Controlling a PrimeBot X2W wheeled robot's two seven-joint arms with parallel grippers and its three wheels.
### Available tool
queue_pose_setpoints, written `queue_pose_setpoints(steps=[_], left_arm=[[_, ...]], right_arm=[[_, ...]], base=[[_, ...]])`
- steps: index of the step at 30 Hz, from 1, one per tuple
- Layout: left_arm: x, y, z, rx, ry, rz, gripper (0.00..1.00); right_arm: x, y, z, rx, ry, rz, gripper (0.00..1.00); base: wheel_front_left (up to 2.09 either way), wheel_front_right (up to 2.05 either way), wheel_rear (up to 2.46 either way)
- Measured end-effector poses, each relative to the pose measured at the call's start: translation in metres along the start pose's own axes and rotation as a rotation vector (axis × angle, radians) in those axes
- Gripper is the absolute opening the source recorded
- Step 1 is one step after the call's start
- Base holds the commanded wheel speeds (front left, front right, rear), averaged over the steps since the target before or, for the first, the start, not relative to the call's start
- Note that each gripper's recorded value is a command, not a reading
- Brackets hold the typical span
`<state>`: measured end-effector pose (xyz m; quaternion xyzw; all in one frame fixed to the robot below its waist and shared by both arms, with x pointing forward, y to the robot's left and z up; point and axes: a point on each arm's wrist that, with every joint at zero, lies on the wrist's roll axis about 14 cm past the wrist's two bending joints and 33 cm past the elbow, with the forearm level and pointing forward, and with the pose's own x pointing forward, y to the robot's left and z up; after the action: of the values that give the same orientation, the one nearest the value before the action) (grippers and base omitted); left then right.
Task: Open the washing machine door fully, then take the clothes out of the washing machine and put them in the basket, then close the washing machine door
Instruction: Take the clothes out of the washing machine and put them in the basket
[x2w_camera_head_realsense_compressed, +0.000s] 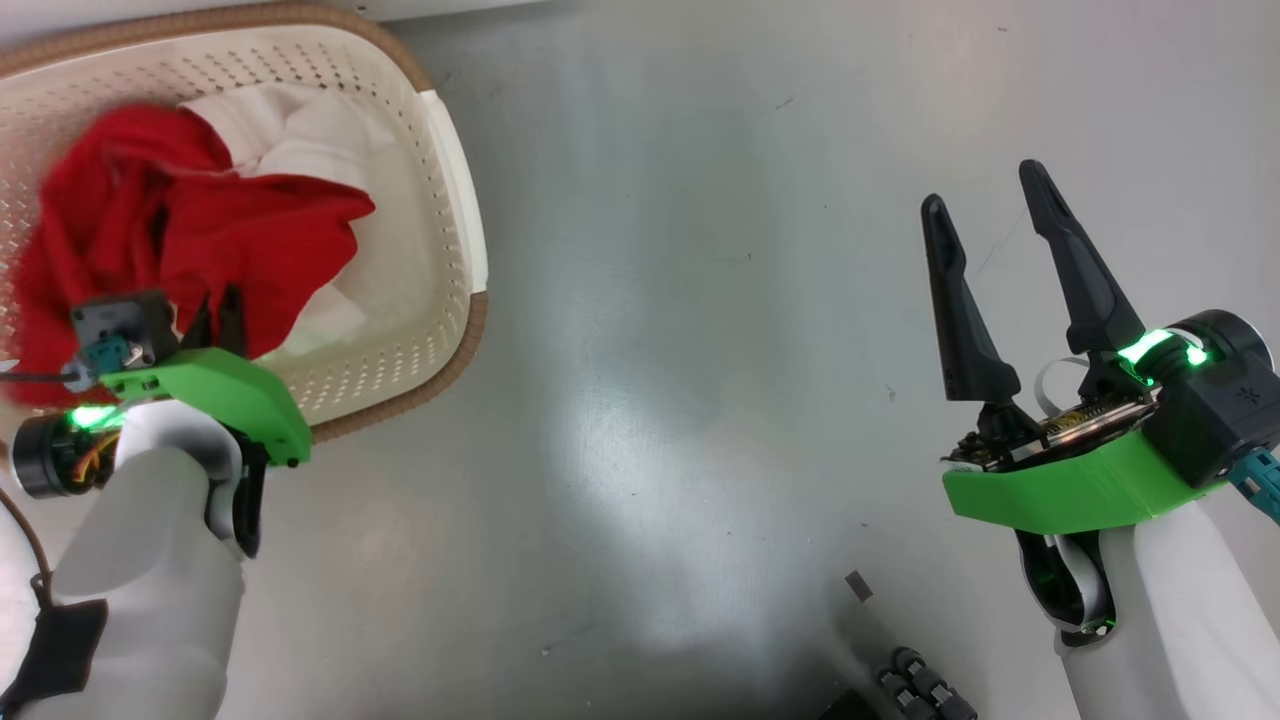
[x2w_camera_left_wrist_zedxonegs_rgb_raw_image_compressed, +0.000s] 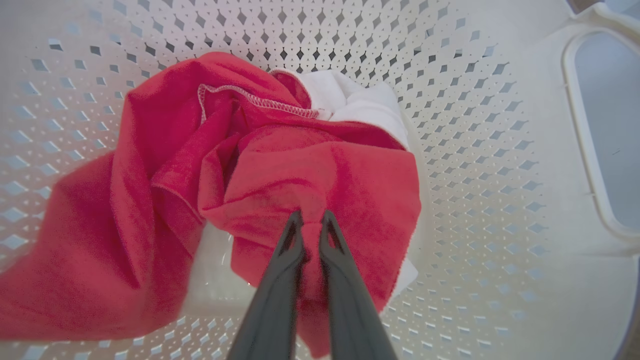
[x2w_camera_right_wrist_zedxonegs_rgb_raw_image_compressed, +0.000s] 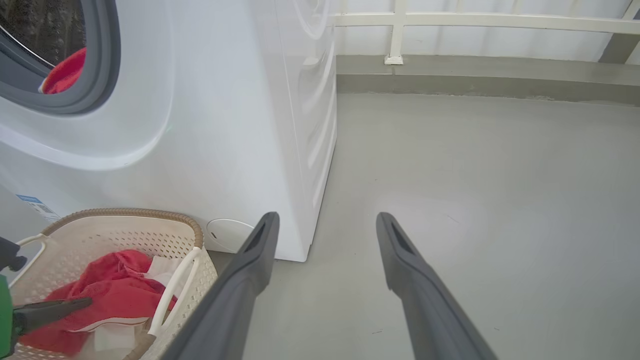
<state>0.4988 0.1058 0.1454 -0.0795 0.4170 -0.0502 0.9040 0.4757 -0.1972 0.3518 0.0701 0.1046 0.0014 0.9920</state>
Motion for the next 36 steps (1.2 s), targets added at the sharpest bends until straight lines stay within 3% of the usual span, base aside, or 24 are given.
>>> queue_pose_setpoints(steps=[2, 3, 5, 6, 25, 36], left_arm=[[0.000, 0.001, 0.000, 0.014, -0.001, 0.003, 0.00], [0.000, 0.001, 0.001, 0.013, -0.002, 0.006, 0.23], [0.000, 0.002, 0.003, 0.014, -0.009, 0.009, 0.56], [0.000, 0.002, 0.004, 0.012, -0.012, 0.011, 0.98], [-0.027, 0.003, 0.040, 0.041, -0.109, 0.006, 1.00], [-0.061, -0.013, 0.090, -0.015, -0.301, -0.039, 1.00]], right_arm=[[0.000, 0.000, 0.000, 0.001, 0.000, -0.002, 1.00], [0.000, 0.000, 0.000, 0.001, 0.001, -0.002, 1.00], [0.000, 0.000, 0.000, 0.003, 0.001, -0.002, 1.00], [0.000, 0.000, 0.000, 0.003, 0.001, -0.001, 1.00], [-0.002, 0.012, 0.025, 0.033, -0.059, 0.026, 1.00], [-0.013, 0.015, 0.043, 0.035, -0.094, 0.025, 1.00]], base=[[0.00, 0.00, 0.00], [0.00, 0.00, 0.00], [0.00, 0.00, 0.00], [0.00, 0.00, 0.00], [0.00, 0.00, 0.00], [0.00, 0.00, 0.00]])
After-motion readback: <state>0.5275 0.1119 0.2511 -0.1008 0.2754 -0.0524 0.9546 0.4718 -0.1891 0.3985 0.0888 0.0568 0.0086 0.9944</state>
